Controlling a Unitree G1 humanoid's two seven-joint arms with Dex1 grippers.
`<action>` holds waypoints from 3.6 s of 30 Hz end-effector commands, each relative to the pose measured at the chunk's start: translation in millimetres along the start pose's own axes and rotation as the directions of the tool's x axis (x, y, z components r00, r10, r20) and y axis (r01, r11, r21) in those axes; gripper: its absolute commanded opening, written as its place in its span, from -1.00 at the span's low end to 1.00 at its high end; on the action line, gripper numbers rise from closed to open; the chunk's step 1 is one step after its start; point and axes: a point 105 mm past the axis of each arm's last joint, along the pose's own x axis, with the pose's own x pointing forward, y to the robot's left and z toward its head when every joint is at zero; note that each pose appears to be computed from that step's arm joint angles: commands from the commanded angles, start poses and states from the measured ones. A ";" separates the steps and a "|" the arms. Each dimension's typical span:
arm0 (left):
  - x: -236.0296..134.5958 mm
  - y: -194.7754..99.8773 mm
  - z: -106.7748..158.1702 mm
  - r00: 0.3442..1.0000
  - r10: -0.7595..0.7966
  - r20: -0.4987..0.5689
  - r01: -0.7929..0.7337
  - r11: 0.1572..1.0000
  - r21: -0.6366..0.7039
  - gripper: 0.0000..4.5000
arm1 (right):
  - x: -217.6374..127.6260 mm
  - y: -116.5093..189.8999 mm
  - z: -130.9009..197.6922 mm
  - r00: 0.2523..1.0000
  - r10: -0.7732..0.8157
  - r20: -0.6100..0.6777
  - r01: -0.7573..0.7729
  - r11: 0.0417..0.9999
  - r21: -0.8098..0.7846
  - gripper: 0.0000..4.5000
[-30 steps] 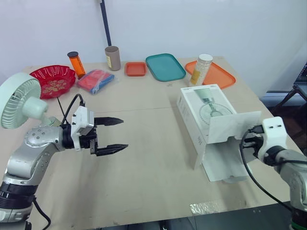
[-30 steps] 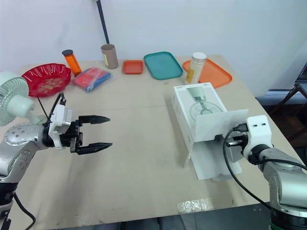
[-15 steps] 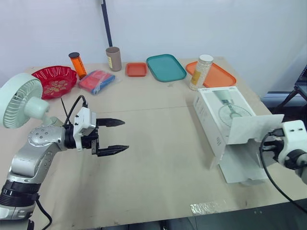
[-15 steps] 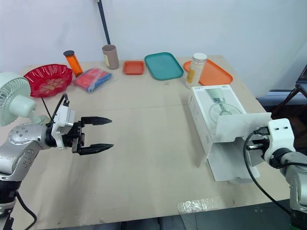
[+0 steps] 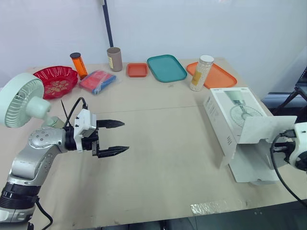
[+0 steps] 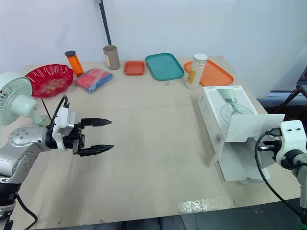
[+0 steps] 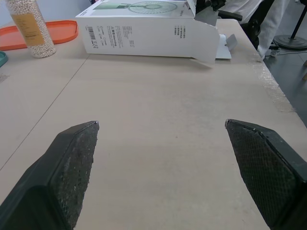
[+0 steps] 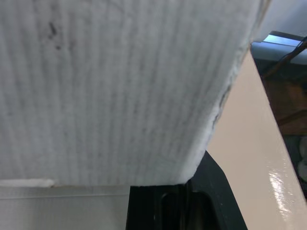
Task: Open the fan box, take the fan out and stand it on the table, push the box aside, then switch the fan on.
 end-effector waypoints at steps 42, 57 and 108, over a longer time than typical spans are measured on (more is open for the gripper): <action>9.1 -4.0 4.2 0.999 -0.026 0.042 0.025 1.000 0.015 1.00 | -82.9 -2.2 34.6 0.996 -0.072 0.052 0.083 0.967 -0.242 0.99; 9.9 -7.7 4.0 0.998 -0.001 0.060 0.002 1.000 -0.010 1.00 | -124.0 45.4 146.0 0.890 0.197 0.412 -0.084 0.957 -0.276 0.99; -169.6 -67.4 -48.2 0.163 0.970 -0.183 -0.987 0.161 -0.026 1.00 | -97.4 265.4 125.2 0.134 0.979 0.153 -0.749 0.201 -0.632 0.99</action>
